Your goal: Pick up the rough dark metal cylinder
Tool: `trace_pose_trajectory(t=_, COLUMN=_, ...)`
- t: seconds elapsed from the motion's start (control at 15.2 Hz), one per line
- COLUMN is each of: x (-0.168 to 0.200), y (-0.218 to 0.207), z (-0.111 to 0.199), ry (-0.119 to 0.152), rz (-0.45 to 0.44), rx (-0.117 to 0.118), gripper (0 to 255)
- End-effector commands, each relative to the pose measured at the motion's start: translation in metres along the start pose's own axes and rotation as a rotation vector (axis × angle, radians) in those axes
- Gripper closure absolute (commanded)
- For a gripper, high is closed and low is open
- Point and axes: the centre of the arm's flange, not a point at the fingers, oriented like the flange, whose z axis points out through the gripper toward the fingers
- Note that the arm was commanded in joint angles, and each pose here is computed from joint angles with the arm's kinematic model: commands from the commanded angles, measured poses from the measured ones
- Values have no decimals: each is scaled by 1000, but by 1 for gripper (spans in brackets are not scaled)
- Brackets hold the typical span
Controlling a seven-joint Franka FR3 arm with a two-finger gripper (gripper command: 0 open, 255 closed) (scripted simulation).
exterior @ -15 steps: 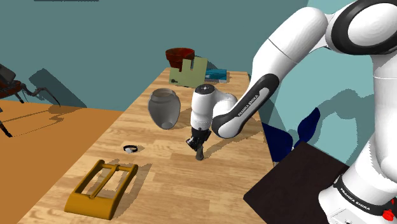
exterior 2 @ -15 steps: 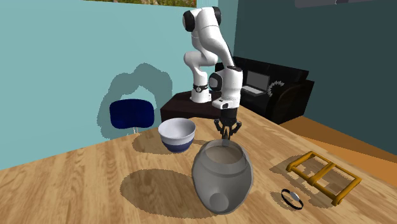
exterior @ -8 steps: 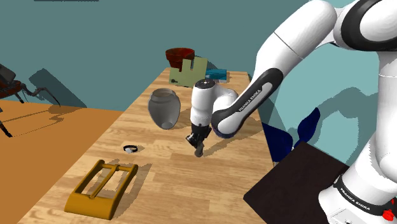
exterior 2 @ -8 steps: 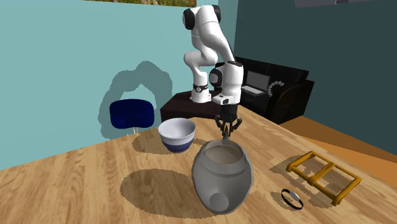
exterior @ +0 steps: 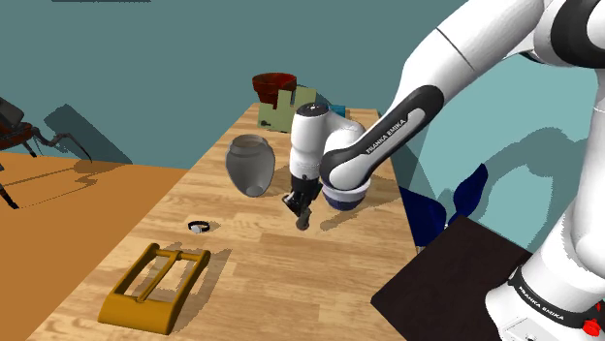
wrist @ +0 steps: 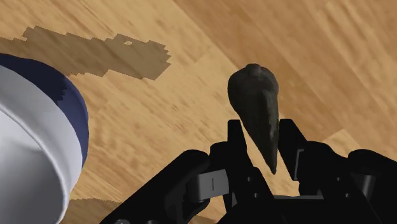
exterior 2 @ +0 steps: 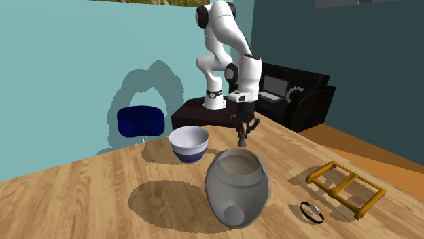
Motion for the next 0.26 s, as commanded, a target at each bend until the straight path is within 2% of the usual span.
trace_pose_trajectory(t=0.0, x=1, y=1, z=-10, ry=0, rz=0, rx=0, gripper=255)
trace_pose_trajectory(t=0.2, x=2, y=1, z=-16, ry=0, rz=0, rx=0, gripper=255)
